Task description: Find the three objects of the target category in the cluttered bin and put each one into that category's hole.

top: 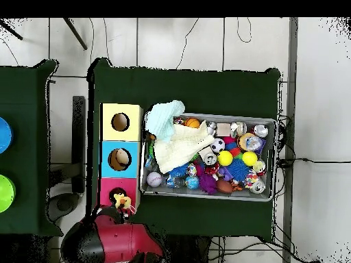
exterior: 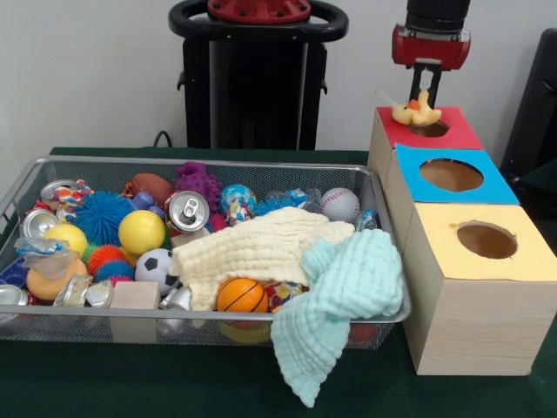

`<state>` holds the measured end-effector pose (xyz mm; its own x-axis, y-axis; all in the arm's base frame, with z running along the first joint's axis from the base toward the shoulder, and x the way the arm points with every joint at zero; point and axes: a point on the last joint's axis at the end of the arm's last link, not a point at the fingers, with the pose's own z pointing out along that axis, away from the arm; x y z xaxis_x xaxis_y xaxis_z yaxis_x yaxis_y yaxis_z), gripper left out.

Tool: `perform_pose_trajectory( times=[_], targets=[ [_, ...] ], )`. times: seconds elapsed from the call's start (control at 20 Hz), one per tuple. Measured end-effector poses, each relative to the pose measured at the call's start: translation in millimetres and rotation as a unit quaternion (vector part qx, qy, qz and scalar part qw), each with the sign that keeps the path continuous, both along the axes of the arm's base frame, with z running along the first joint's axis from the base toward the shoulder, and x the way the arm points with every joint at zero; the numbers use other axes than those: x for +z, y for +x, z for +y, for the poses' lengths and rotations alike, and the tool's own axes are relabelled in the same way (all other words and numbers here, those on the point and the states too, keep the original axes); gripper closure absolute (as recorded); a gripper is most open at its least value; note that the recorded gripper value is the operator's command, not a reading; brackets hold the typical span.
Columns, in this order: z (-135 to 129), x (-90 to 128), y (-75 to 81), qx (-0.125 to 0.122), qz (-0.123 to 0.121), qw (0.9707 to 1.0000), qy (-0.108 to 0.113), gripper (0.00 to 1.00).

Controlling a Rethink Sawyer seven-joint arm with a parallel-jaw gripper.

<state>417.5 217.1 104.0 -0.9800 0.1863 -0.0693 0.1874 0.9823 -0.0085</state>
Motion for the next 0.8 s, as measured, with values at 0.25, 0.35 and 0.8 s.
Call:
perform_pose_trajectory(
  times=[0.25,0.35,0.8],
  targets=[
    [4,0,1.0,-0.012,0.001,0.9999,0.002,1.0],
    [6,0,1.3,-0.016,0.002,0.9999,0.003,1.0],
    [24,2,2.3,-0.029,0.001,0.9995,0.011,1.0]
  ],
)
